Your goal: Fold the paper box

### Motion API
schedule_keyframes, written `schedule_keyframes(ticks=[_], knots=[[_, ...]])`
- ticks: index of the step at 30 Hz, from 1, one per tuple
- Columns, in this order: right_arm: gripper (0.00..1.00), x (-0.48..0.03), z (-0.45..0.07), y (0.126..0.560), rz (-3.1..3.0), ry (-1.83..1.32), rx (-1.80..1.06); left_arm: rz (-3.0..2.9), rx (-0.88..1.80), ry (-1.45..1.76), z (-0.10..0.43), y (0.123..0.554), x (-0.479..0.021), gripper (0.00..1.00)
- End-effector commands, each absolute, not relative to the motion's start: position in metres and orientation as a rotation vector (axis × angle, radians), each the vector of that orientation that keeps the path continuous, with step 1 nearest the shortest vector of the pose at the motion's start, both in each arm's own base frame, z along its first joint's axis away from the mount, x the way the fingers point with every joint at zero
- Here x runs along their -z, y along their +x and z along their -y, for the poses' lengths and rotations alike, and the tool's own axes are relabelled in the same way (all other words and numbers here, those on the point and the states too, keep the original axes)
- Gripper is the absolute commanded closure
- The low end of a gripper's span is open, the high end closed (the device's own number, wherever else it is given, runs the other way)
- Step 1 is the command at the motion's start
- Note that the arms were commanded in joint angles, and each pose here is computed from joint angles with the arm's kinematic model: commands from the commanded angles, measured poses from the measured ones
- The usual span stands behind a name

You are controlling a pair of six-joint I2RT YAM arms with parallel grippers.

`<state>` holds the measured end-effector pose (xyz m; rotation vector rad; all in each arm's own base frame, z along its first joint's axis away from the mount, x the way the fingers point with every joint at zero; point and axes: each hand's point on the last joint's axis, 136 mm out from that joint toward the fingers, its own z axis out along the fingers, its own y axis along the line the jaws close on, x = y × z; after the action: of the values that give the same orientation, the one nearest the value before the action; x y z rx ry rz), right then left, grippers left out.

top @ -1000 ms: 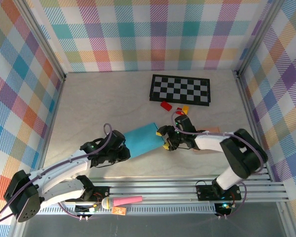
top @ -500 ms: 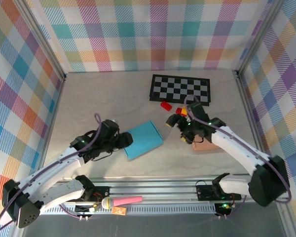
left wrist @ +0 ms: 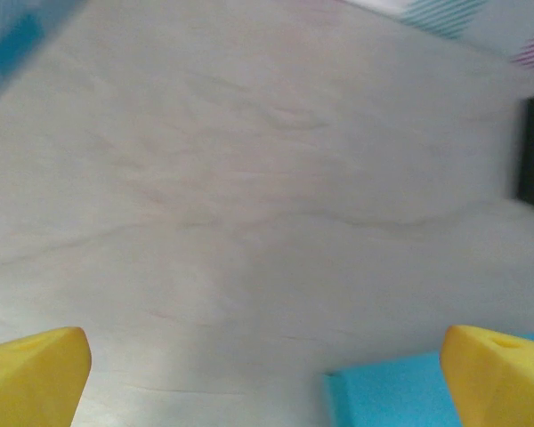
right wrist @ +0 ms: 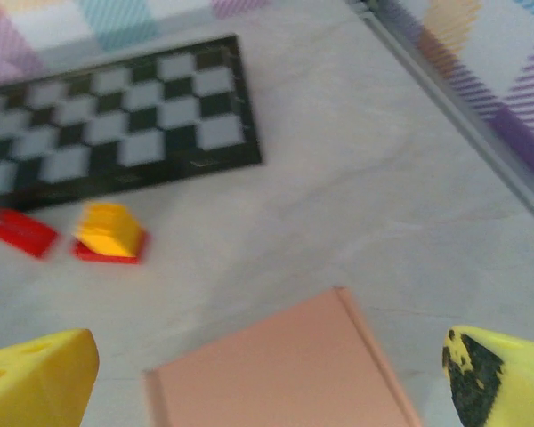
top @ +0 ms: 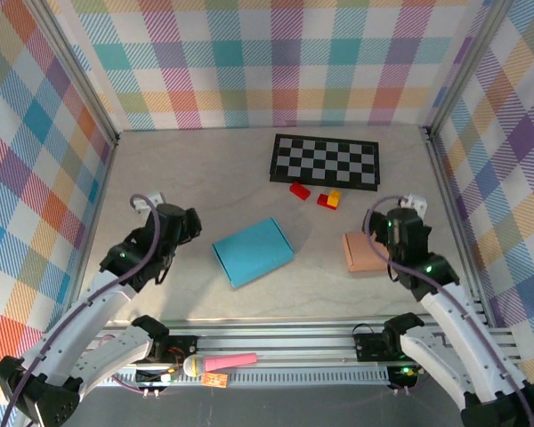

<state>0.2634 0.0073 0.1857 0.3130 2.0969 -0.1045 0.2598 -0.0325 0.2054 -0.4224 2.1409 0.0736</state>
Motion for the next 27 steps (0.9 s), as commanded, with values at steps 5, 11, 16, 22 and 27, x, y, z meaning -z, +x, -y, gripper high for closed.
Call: schedule_keyframes(ticks=[5, 11, 16, 22, 27], knots=[[0.01, -0.135, 0.003, 0.285, -2.044, 0.166, 0.213, -2.007, -0.26, -0.341, -0.007, 0.266, -0.16, 0.0], [0.01, -0.106, -0.007, 0.314, -2.079, 0.093, 0.071, -2.104, -0.201, -0.278, -0.01, 0.297, -0.116, 0.0], [0.01, -0.114, -0.011, 0.35, -1.991, 0.043, -0.025, -2.106, -0.162, -0.242, -0.009, 0.333, -0.099, 0.0], [0.01, -0.117, -0.016, 0.386, -1.911, 0.0, -0.096, -2.027, -0.079, -0.197, -0.011, 0.381, -0.103, 0.0], [0.01, -0.095, -0.016, 0.391, -1.91, 0.0, -0.114, -1.927, 0.014, -0.22, -0.013, 0.395, -0.098, 0.0]])
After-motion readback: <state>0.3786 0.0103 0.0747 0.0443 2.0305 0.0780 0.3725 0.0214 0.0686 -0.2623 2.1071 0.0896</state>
